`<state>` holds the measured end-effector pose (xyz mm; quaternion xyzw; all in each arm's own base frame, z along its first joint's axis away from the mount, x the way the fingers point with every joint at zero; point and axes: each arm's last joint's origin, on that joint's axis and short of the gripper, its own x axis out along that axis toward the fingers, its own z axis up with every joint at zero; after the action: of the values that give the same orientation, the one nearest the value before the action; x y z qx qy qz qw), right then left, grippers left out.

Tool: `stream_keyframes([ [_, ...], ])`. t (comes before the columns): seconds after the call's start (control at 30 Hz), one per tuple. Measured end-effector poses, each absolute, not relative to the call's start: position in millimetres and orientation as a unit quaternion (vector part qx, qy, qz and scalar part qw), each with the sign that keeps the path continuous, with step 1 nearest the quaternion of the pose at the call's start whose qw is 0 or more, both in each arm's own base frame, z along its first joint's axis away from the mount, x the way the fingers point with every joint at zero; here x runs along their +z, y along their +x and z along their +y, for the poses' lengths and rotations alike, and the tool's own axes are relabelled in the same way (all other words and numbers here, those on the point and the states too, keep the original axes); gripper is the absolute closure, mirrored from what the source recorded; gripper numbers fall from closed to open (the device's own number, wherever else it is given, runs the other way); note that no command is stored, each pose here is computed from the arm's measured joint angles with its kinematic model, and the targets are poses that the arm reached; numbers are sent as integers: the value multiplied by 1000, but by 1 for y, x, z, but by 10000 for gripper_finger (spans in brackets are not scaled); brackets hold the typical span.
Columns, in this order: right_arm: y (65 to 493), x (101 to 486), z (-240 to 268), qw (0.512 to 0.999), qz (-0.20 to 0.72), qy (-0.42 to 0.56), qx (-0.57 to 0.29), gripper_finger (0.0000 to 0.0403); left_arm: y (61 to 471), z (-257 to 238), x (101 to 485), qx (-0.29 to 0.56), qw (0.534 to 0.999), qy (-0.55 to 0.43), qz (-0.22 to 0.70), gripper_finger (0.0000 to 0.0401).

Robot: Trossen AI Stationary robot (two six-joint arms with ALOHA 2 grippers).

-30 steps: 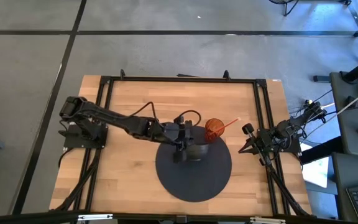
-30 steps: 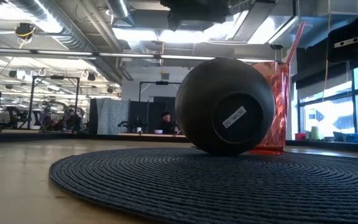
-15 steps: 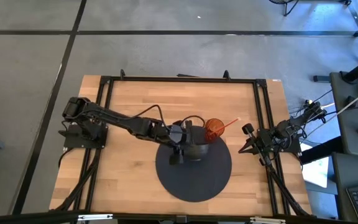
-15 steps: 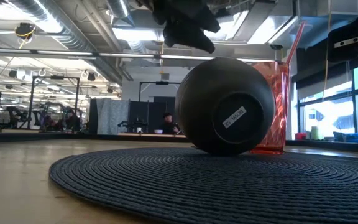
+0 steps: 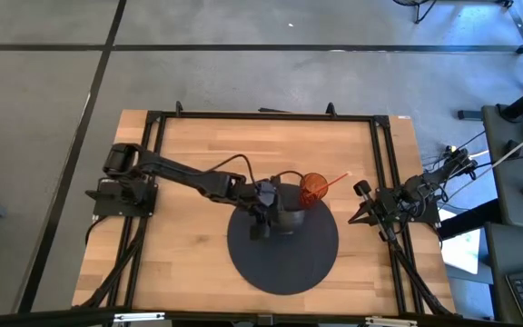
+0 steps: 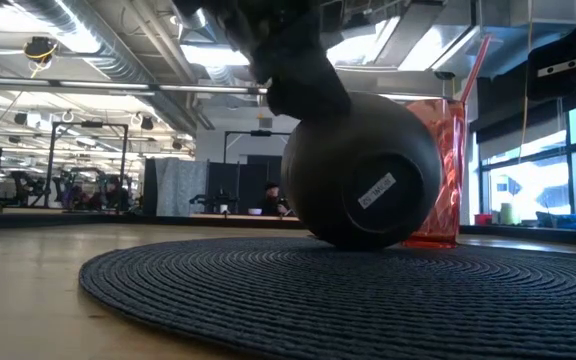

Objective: Pick & Place Utensil
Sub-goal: Adjust the black bowl on the black mat

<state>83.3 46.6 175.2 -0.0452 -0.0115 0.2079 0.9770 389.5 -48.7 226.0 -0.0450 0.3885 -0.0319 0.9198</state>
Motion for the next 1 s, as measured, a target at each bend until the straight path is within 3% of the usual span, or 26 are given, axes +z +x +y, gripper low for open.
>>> stream_keyframes([
  [0.27,83,175,47,977,-11,-44,208,389,391,-58,218,-27,919,-19,393,170],
  [0.83,83,176,47,977,-15,-40,208,389,386,-84,223,-6,916,71,395,379],
  [1.0,83,176,47,977,-15,-41,207,389,386,-89,242,8,906,93,413,393],
])
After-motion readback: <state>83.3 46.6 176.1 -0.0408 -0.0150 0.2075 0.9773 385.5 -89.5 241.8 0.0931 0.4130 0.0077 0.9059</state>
